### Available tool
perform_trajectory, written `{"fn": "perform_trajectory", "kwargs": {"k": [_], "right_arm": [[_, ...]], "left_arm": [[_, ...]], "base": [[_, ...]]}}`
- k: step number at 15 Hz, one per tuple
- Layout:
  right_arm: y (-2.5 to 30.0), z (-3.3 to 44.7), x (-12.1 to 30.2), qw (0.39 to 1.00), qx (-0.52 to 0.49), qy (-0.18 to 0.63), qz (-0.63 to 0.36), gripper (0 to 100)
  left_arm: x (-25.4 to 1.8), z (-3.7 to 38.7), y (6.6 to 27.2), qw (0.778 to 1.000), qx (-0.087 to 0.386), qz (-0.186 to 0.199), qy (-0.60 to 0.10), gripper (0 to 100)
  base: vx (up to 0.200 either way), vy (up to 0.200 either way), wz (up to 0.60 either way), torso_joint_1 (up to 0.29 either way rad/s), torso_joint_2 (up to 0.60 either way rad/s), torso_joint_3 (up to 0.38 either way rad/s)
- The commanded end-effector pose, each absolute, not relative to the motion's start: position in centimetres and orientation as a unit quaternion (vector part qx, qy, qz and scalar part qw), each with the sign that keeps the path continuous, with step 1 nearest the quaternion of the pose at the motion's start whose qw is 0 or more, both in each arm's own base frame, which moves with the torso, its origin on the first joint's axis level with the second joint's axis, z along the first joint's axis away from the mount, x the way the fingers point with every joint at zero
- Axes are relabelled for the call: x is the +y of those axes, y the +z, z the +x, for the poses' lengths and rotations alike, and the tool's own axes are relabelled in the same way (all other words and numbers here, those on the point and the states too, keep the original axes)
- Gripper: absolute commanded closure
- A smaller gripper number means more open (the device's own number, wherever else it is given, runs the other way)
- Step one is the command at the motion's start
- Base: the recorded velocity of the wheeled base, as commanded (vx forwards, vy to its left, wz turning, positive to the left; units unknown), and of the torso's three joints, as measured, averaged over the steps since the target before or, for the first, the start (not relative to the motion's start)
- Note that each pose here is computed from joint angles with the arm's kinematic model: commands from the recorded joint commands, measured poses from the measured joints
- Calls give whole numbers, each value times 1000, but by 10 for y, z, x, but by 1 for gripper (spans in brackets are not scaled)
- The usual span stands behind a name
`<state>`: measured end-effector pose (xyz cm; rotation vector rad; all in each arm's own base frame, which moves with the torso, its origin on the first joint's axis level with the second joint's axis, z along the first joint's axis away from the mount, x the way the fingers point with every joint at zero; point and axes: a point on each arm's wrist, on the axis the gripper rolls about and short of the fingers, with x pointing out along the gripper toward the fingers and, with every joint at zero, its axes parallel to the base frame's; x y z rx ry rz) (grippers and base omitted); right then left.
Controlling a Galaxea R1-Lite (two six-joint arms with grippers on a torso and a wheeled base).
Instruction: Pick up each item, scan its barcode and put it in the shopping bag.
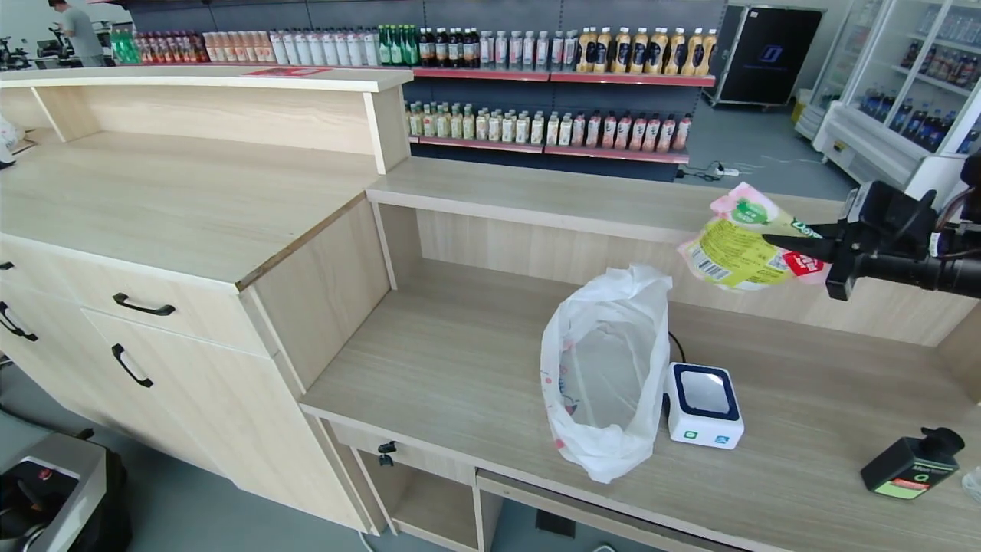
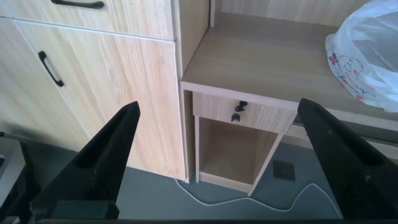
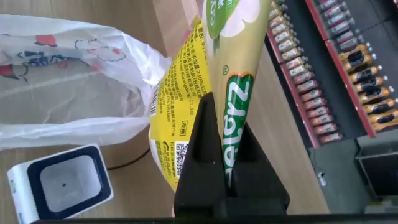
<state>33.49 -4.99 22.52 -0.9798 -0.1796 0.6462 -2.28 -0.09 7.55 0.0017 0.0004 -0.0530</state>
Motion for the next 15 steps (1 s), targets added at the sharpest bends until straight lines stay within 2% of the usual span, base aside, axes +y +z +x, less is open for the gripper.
{"fn": "perform_trajectory", "kwargs": {"k": [1, 11, 15], "right_arm": [[189, 358, -47, 814, -77, 328, -473, 100], [149, 360, -46, 712, -115, 372, -584, 100], [153, 357, -56, 698, -144, 372, -595, 100]], "left_arm": [[-1, -23, 76, 1000, 1, 1, -26, 0], [-1, -23, 76, 1000, 1, 1, -26, 0], [-1, -23, 76, 1000, 1, 1, -27, 0]], "base": [[0, 0, 0, 0, 0, 0], [0, 0, 0, 0, 0, 0], [0, 0, 0, 0, 0, 0]]}}
